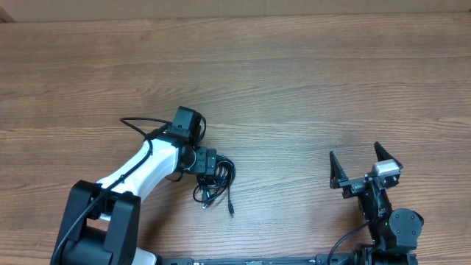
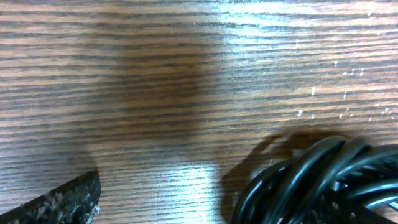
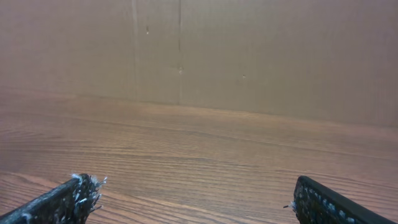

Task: Untangle cables
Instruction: 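Close the left gripper on the top of the cable coil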

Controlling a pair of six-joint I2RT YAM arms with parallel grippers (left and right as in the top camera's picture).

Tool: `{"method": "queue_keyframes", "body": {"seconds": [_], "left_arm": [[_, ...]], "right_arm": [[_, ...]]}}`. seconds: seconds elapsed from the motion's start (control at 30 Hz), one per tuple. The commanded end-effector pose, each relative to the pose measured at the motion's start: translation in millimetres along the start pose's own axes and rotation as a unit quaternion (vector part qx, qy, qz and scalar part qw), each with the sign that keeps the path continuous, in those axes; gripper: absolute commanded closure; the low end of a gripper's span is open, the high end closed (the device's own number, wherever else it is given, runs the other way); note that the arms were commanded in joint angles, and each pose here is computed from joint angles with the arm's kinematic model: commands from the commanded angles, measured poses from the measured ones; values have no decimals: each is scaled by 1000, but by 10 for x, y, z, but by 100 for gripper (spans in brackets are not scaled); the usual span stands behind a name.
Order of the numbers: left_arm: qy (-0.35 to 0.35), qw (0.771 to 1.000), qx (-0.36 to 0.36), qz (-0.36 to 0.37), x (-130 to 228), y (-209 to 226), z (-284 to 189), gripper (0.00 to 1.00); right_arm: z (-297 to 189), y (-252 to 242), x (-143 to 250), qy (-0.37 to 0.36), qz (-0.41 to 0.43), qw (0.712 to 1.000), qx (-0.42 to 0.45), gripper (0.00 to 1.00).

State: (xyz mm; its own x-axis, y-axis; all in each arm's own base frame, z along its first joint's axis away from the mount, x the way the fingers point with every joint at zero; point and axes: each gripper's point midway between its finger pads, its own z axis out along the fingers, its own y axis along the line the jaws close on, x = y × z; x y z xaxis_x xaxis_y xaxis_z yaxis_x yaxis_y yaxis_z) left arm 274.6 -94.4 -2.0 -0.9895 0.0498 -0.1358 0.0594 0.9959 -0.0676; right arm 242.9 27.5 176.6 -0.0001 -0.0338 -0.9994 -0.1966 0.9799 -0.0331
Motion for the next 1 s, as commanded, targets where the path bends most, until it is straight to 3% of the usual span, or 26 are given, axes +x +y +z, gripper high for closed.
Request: {"method": "queue_keyframes", "body": {"seconds": [0.0, 0.43, 0.63, 0.97], "left_arm": [[81, 996, 7, -20, 493, 28, 264, 0], [81, 996, 29, -18, 485, -44, 268, 0], [108, 979, 41, 167, 645, -3, 239, 0], [90, 977, 60, 185, 571, -79, 250, 0]], "right_arm": [[2, 13, 15, -3, -1, 1000, -2, 0], [2, 13, 15, -3, -1, 1000, -2, 0], [2, 13, 15, -3, -1, 1000, -2, 0], [2, 13, 15, -3, -1, 1000, -2, 0]]}}
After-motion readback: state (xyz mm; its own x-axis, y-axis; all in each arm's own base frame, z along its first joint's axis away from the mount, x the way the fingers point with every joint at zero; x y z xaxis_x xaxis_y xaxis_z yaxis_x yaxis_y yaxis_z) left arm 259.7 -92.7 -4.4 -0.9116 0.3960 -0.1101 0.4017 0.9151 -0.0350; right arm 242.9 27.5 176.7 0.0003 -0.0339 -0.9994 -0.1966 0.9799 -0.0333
